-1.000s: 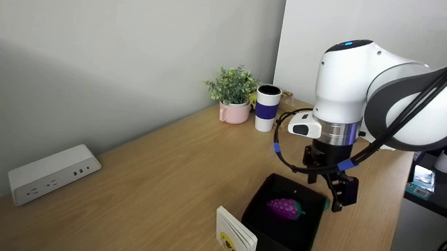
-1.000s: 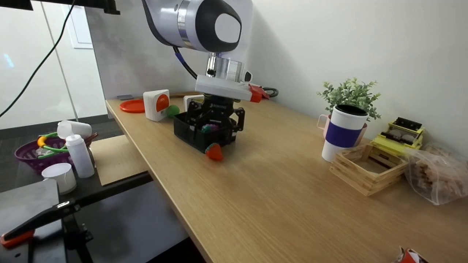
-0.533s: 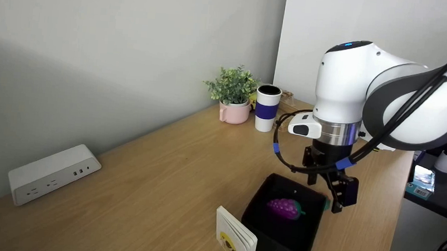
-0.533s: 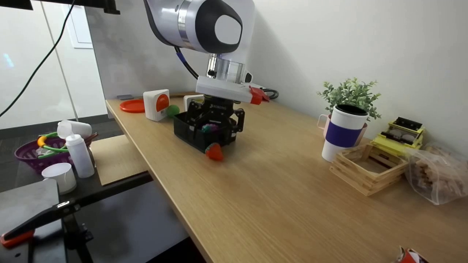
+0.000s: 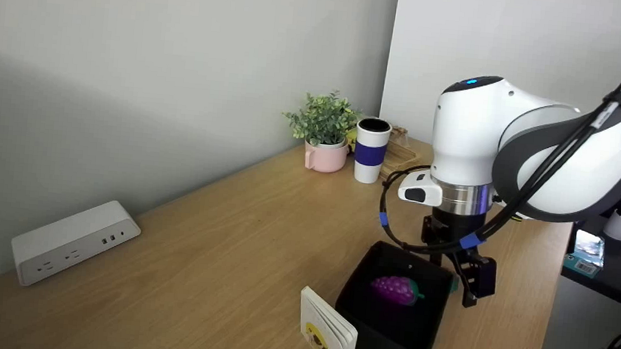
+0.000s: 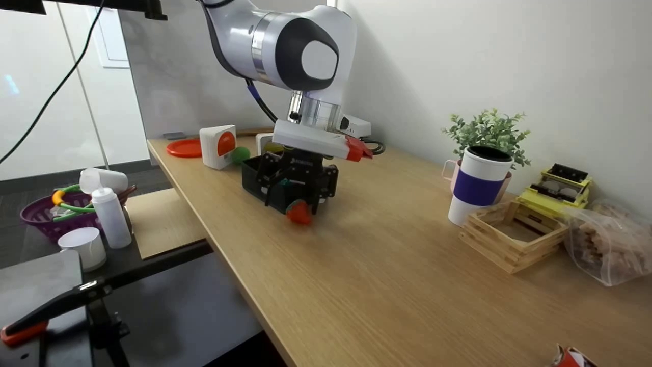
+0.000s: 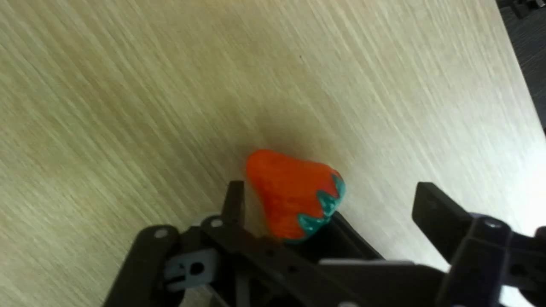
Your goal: Put the purple and red toys in the black box
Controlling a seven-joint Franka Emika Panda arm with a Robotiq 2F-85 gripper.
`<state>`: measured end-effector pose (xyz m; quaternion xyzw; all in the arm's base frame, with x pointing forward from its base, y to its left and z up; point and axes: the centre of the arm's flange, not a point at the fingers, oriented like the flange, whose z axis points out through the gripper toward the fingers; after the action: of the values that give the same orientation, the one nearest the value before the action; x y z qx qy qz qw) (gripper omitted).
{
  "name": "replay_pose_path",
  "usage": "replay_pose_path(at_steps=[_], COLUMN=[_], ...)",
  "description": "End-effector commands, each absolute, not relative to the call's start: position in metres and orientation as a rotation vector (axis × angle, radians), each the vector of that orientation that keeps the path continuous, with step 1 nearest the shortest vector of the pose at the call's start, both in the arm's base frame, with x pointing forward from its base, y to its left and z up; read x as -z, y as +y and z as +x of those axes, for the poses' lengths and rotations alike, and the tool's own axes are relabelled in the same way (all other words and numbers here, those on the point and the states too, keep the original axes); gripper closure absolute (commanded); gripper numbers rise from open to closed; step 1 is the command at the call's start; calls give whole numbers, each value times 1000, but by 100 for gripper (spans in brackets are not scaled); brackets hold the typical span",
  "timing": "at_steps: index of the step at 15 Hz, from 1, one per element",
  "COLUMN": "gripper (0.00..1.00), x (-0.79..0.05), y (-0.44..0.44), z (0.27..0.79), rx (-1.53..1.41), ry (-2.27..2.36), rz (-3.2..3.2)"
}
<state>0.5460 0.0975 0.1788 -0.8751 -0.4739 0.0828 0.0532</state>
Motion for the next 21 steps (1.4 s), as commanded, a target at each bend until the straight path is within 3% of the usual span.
replay_pose_path(at_steps=[1,10,11,12,19,21], gripper=[0,0,25,26,76,78], x=[-171,-168,-168,-167,-170,-170], y=[91,90,90,90,90,90], z=[556,557,557,558,561,561], rx=[-288,-317,-317,-317,-309,-310], ry=[-1446,-1433,-1433,-1433,-1435,-1436], rz=[-2632,-2628,-2628,-2627,-2631,-2630])
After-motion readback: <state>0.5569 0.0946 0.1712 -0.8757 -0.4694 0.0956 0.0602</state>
